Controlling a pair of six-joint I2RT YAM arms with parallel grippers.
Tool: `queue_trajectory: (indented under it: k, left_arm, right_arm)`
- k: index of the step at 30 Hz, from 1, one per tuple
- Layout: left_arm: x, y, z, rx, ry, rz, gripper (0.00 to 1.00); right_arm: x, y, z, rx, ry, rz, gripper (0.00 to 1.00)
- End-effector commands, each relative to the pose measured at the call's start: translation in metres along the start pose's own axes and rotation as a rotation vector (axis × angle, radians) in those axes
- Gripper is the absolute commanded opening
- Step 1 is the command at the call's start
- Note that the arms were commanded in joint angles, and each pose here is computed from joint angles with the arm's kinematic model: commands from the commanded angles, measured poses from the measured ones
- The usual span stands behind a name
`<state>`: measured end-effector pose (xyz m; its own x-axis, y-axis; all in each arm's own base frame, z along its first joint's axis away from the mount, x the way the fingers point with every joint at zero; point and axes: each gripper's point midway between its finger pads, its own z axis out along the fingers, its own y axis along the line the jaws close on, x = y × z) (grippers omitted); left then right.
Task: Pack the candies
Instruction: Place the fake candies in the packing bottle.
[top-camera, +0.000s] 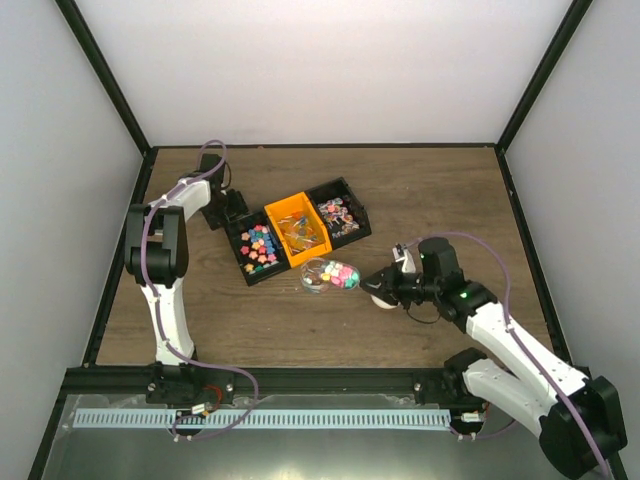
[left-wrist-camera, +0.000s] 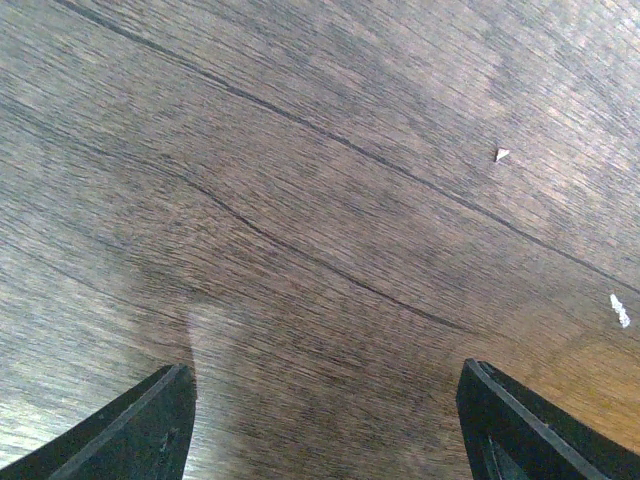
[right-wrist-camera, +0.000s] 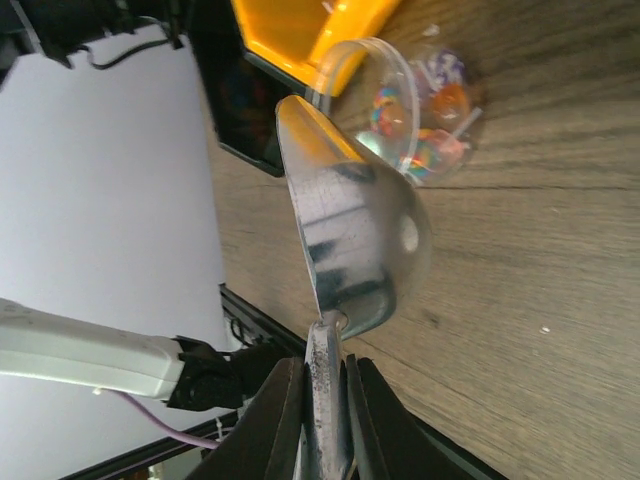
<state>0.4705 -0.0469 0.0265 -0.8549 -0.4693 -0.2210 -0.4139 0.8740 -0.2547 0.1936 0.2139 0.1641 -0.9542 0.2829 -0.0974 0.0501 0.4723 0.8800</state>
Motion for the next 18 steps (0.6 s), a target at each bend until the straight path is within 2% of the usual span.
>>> queue_trajectory:
  k: [1,18]
  left_arm:
    - [0.007,0.008,0.002,-0.019,0.014,-0.002,0.74]
    - [0.006,0.008,0.002,-0.019,0.006,-0.002,0.74]
  right_arm:
    - [-0.005,-0.003,-0.002,0.061,-0.001,-0.035,0.01]
    - [-0.020,0.003,-0.007,0.213,0.024,-0.120,0.01]
